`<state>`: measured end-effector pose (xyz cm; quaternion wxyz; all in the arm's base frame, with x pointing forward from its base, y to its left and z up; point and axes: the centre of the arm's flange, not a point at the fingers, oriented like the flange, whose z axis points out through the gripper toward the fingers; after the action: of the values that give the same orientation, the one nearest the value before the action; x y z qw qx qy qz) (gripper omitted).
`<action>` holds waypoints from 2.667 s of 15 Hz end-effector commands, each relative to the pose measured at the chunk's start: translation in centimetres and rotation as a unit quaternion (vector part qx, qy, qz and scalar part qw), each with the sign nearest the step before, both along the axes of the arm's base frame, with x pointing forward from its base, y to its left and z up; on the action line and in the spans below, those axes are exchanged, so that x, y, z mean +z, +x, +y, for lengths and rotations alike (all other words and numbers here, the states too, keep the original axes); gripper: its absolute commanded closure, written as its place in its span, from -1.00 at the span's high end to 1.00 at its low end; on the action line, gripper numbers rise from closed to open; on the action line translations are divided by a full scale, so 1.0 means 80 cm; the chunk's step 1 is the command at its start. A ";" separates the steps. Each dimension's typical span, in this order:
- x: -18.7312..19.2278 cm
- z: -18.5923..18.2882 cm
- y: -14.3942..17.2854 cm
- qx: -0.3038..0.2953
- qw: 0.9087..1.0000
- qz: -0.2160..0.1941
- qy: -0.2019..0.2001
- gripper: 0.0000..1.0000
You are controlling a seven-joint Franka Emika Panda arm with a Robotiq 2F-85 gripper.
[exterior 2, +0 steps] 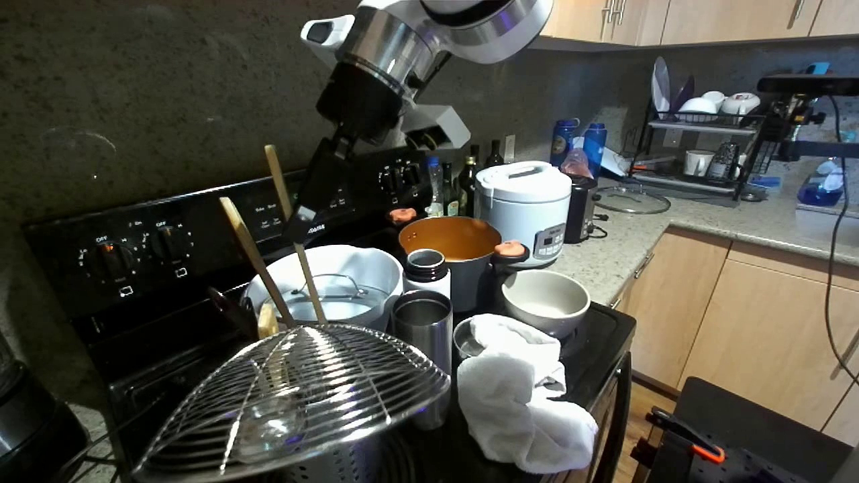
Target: Take the lid off the pot, put it in the bowl then use a wooden spatula to stir in the pot
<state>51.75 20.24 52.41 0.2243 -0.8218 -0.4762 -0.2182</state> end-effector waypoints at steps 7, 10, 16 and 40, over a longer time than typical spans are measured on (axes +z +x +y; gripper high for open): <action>0.130 -0.080 0.001 -0.043 0.998 -0.026 0.038 -0.83; 0.165 -0.121 0.018 -0.087 0.993 -0.049 0.058 -0.83; 0.186 -0.210 0.043 -0.213 0.965 -0.148 0.023 -0.83; -0.146 -0.261 0.080 -0.378 0.892 0.054 -0.244 -0.84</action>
<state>58.20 -1.71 44.03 -0.0510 -0.9718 -0.1736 -0.1510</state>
